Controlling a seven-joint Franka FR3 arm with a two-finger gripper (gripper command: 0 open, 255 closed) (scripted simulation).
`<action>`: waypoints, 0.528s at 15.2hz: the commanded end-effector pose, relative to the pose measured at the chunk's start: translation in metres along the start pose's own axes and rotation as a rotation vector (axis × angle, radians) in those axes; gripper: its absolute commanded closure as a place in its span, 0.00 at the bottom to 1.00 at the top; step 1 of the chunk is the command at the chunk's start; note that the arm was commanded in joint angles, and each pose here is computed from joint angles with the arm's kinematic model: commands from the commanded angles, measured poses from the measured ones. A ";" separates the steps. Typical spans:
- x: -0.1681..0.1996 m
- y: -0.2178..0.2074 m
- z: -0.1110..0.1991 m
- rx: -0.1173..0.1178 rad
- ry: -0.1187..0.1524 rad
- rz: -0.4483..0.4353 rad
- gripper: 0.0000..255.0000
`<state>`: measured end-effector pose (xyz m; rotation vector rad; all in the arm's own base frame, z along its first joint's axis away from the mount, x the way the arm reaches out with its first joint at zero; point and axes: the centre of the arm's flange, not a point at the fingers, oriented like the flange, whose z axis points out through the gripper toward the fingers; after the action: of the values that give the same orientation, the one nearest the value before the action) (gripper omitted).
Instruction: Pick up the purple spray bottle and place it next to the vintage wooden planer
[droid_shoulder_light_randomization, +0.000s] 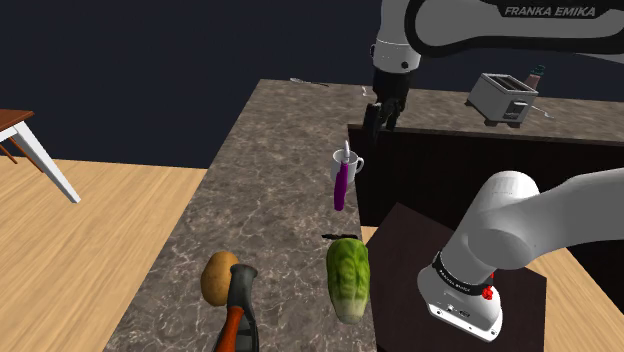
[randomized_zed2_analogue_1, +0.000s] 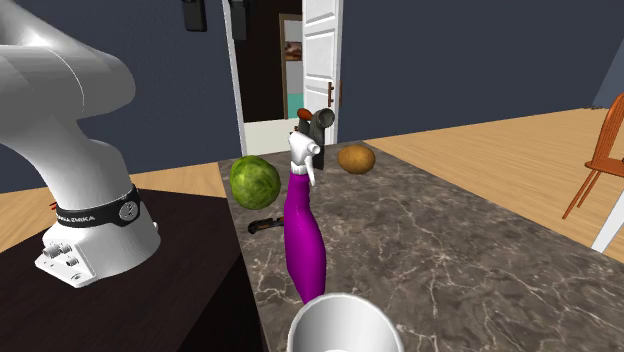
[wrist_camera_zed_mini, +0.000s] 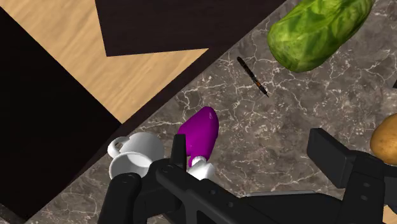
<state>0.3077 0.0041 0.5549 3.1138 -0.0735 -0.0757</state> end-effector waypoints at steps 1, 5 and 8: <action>0.000 0.000 0.000 0.000 0.000 0.000 0.00; 0.045 0.018 0.035 0.038 -0.047 0.094 0.00; 0.077 0.034 0.063 0.066 -0.082 0.164 0.00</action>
<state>0.3708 -0.0314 0.4967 3.1507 -0.2985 -0.1838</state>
